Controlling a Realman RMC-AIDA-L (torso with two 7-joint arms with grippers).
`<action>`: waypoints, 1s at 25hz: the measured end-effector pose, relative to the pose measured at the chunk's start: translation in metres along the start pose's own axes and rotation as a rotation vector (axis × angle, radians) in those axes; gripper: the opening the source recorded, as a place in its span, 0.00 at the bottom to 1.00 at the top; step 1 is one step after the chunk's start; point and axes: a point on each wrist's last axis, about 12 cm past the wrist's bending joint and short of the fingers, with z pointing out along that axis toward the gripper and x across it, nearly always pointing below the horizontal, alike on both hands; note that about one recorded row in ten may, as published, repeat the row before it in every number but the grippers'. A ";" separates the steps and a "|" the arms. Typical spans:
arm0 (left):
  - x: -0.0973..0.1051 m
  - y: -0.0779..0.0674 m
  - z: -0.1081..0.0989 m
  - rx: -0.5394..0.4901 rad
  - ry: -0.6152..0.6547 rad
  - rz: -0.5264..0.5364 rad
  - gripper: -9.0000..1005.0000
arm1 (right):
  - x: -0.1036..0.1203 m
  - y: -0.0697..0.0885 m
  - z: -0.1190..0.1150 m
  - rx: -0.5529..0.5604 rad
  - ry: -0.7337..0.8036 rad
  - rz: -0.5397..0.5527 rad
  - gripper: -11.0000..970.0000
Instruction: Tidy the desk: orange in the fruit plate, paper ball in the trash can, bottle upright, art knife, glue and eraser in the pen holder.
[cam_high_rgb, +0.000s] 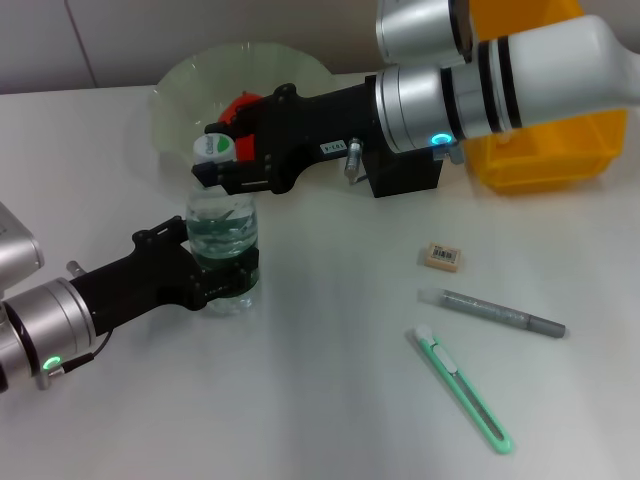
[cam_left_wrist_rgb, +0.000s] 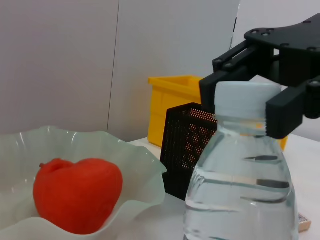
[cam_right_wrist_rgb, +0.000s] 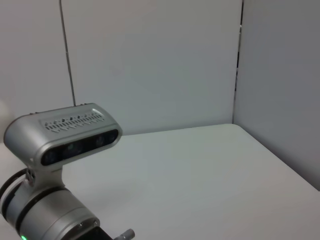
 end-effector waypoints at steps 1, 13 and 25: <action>0.000 0.000 0.000 0.001 0.000 0.001 0.78 | 0.000 0.000 0.000 0.003 0.000 0.001 0.52; -0.002 0.001 0.002 0.001 -0.001 0.005 0.78 | 0.003 -0.002 0.000 0.023 -0.002 0.017 0.49; 0.000 0.000 0.000 0.000 -0.002 0.001 0.78 | 0.006 0.000 0.001 0.021 0.004 0.020 0.49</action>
